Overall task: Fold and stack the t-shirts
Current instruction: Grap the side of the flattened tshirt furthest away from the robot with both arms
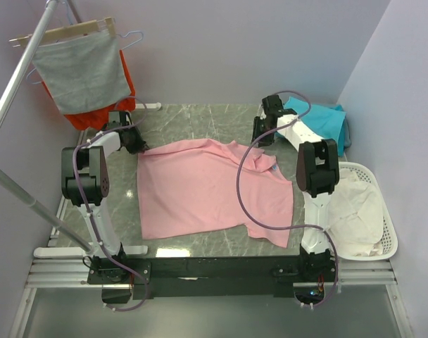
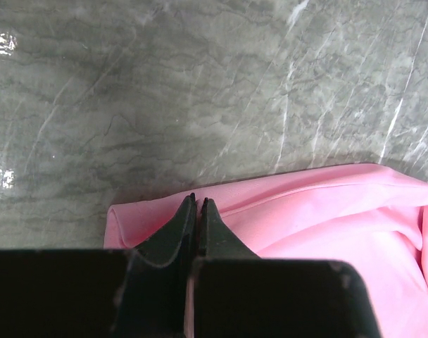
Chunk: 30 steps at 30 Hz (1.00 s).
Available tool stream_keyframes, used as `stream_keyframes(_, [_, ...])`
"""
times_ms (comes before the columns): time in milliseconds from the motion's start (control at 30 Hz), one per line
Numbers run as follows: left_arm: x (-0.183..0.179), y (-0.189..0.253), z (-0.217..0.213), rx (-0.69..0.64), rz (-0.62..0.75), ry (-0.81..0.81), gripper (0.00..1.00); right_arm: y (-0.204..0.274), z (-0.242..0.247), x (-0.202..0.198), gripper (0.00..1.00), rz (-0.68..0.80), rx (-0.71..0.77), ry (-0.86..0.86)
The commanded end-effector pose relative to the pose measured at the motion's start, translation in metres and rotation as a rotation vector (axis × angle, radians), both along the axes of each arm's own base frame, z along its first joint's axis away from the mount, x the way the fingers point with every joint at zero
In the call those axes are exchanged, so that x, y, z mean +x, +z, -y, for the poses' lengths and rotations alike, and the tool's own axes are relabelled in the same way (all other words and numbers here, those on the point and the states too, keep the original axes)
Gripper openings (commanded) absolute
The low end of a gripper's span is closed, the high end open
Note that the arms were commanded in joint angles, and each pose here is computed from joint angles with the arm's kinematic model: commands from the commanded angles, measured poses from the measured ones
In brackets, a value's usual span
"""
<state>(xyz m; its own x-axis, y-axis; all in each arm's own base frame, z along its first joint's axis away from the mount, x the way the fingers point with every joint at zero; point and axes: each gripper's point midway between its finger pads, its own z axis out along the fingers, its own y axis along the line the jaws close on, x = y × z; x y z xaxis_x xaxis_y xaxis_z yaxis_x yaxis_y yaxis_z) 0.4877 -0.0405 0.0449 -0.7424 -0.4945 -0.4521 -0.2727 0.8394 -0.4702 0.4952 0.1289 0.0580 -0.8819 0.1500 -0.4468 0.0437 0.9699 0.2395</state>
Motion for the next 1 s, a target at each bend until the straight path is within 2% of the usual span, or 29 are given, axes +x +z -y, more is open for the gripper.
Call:
stream_keyframes(0, [0.012, 0.015, 0.003, 0.001, 0.043, -0.013, 0.01, 0.004, -0.008, 0.000, 0.43, -0.016, 0.047, 0.048])
stream_keyframes(300, [0.012, 0.014, 0.004, -0.004, 0.040, -0.015, 0.01, -0.020, -0.012, -0.017, 0.44, -0.096, 0.070, 0.081])
stream_keyframes(700, [0.010, 0.010, 0.002, 0.008, 0.026, -0.013, 0.01, -0.042, -0.011, -0.016, 0.41, -0.159, 0.038, 0.082])
stream_keyframes(800, [0.010, 0.008, 0.002, 0.009, 0.021, -0.014, 0.01, -0.045, -0.014, -0.016, 0.26, -0.162, 0.038, 0.089])
stream_keyframes(833, [0.010, 0.009, 0.003, 0.008, 0.024, -0.015, 0.01, -0.045, -0.015, -0.015, 0.12, -0.161, 0.039, 0.093])
stream_keyframes(867, [0.010, 0.008, 0.003, 0.008, 0.025, -0.017, 0.01, -0.044, -0.017, -0.013, 0.06, -0.156, 0.047, 0.098])
stream_keyframes(900, [0.010, 0.007, 0.004, 0.006, 0.022, -0.019, 0.01, -0.043, -0.019, -0.010, 0.02, -0.142, 0.051, 0.103])
stream_keyframes(967, [0.011, 0.006, 0.004, 0.004, 0.020, -0.020, 0.01, -0.039, -0.020, -0.001, 0.00, -0.110, 0.042, 0.102])
